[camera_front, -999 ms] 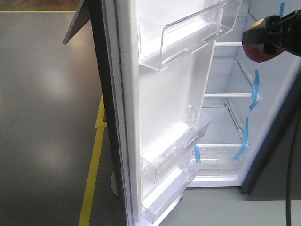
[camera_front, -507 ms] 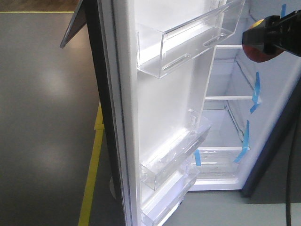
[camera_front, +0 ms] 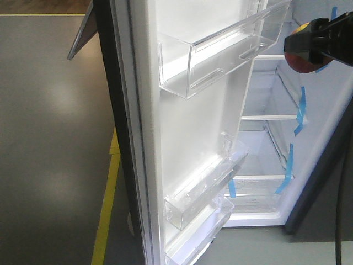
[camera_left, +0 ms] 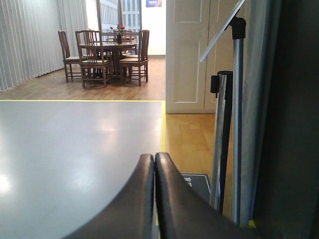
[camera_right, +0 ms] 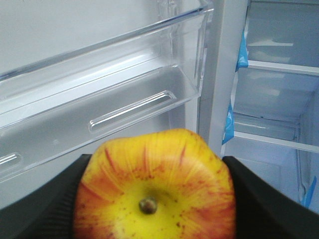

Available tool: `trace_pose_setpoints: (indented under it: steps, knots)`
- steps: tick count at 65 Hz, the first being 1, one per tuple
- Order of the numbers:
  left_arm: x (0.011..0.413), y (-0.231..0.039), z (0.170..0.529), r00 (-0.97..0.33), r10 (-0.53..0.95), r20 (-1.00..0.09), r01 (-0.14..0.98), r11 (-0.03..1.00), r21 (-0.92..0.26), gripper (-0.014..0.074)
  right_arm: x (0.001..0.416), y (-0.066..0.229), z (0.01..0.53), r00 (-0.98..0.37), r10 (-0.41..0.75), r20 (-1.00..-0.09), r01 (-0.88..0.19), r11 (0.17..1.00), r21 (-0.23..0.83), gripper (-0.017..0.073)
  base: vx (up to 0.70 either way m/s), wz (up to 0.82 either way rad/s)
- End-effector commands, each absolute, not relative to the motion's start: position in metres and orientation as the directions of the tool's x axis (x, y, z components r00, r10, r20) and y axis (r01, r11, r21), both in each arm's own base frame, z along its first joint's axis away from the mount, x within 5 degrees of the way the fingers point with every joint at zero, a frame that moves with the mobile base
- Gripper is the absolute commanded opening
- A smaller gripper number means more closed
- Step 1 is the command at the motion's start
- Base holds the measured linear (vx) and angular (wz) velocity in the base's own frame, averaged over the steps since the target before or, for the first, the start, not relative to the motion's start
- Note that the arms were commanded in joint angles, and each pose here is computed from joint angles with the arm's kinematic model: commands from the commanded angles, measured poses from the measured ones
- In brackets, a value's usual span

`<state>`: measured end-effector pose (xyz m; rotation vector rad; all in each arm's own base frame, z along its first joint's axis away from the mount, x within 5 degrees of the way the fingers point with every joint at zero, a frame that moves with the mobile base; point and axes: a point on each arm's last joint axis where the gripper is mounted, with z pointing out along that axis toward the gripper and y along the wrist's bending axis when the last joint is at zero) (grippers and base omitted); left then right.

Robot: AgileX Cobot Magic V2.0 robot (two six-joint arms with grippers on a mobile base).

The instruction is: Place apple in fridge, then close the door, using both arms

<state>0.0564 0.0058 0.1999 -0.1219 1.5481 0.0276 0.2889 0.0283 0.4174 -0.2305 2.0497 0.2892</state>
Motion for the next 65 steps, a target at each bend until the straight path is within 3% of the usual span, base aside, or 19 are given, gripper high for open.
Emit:
trace_pose_setpoints:
  steps: [1,65]
  knots:
    - [0.0559,0.0043,0.1999,0.086,-0.066,-0.994,-0.072,0.995,-0.072,-0.0006,0.2825,0.0266,0.4407,-0.367,-0.008,-0.93,-0.271,0.958,0.098,-0.0008,0.03,0.0]
    - [0.0559,0.0043,0.1999,0.086,-0.066,-0.994,-0.072,0.995,-0.072,-0.0006,0.2825,0.0266,0.4407,-0.367,-0.008,-0.93,-0.271,0.958,0.098,-0.0008,0.03,0.0]
